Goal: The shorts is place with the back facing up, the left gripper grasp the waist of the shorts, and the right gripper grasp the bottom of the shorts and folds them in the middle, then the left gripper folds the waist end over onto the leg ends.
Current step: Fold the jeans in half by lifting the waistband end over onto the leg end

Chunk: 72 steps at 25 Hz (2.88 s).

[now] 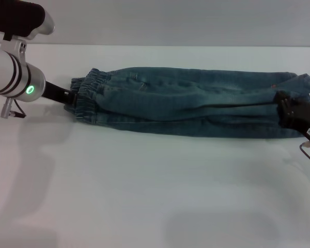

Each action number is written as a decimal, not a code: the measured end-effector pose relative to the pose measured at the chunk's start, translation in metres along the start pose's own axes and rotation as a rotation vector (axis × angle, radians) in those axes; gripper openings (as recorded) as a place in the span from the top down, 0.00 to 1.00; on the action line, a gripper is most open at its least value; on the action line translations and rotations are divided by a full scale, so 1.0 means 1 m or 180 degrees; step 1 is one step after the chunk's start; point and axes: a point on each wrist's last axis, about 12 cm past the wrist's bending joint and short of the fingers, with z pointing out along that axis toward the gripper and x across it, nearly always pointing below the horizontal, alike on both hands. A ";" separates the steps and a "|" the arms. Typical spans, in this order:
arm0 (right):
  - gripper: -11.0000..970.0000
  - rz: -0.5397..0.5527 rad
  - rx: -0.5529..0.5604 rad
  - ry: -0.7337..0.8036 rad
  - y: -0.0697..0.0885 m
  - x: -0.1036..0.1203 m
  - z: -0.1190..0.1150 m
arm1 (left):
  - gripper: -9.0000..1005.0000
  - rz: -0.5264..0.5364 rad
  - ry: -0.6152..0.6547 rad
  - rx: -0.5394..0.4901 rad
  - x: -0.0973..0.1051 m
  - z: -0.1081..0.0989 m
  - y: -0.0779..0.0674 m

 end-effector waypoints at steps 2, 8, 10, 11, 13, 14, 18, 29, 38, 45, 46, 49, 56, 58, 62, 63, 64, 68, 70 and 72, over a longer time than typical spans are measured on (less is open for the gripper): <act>0.99 0.0001 0.0001 0.0000 0.000 0.000 0.000 | 0.96 0.0001 0.0006 0.0003 0.000 0.000 0.000; 0.99 0.0009 0.0013 0.0011 -0.001 0.002 -0.002 | 0.99 0.0007 -0.0004 0.0009 -0.001 -0.002 -0.001; 0.99 0.0011 0.0015 0.0012 -0.001 0.002 -0.003 | 0.99 0.0011 -0.0020 0.0009 -0.003 -0.004 -0.001; 0.99 0.0011 0.0016 0.0013 -0.001 0.002 -0.003 | 0.99 0.0013 -0.0031 0.0009 -0.003 -0.005 -0.001; 0.99 0.0014 0.0017 0.0014 -0.001 0.002 -0.003 | 0.99 0.0022 -0.0082 0.0006 -0.006 -0.011 -0.002; 0.99 0.0017 0.0017 0.0014 -0.001 0.002 -0.003 | 0.99 0.0022 -0.0096 0.0003 -0.007 -0.012 -0.002; 0.99 0.0037 0.0007 0.0011 0.000 0.002 -0.002 | 0.99 0.0040 -0.0157 -0.0015 -0.009 -0.020 -0.004; 0.99 -0.0032 -0.0316 0.0188 0.016 -0.001 0.021 | 0.99 0.0126 -0.0394 -0.0025 -0.021 -0.045 -0.012; 0.99 0.0001 -0.0643 0.0293 0.040 -0.003 0.043 | 0.99 0.0162 -0.0584 -0.0040 -0.027 -0.062 -0.016; 0.99 -0.0090 -0.0933 0.0418 0.063 0.000 0.058 | 0.99 0.0200 -0.0700 -0.0037 -0.029 -0.077 -0.022; 0.99 -0.0100 -0.0973 0.0427 0.066 -0.001 0.060 | 0.99 0.0212 -0.0713 -0.0033 -0.029 -0.079 -0.023; 0.99 -0.0117 -0.1098 0.0453 0.077 -0.002 0.067 | 0.99 0.0233 -0.0741 -0.0020 -0.029 -0.082 -0.028; 0.99 -0.0126 -0.1393 0.0553 0.101 -0.003 0.078 | 0.99 0.0252 -0.0784 -0.0010 -0.030 -0.087 -0.031; 0.99 -0.0146 -0.1464 0.0571 0.107 -0.003 0.078 | 0.99 0.0256 -0.0788 -0.0010 -0.030 -0.088 -0.032; 0.99 -0.0197 -0.1533 0.0633 0.113 0.000 0.083 | 0.99 0.0271 -0.0817 -0.0011 -0.031 -0.090 -0.032; 0.99 -0.0207 -0.1512 0.0661 0.111 0.001 0.085 | 0.99 0.0275 -0.0832 -0.0014 -0.031 -0.093 -0.032; 0.99 -0.0207 -0.1512 0.0661 0.111 0.001 0.085 | 0.99 0.0281 -0.0845 -0.0015 -0.030 -0.095 -0.033; 0.99 -0.0271 -0.1392 0.0730 0.106 0.000 0.094 | 0.99 0.0303 -0.0897 -0.0021 -0.030 -0.104 -0.034; 0.99 -0.0324 -0.1309 0.0741 0.102 -0.002 0.098 | 0.99 0.0303 -0.0896 -0.0027 -0.028 -0.106 -0.033; 0.99 -0.0368 -0.1193 0.0725 0.095 -0.006 0.102 | 0.99 0.0299 -0.0899 -0.0037 -0.025 -0.109 -0.033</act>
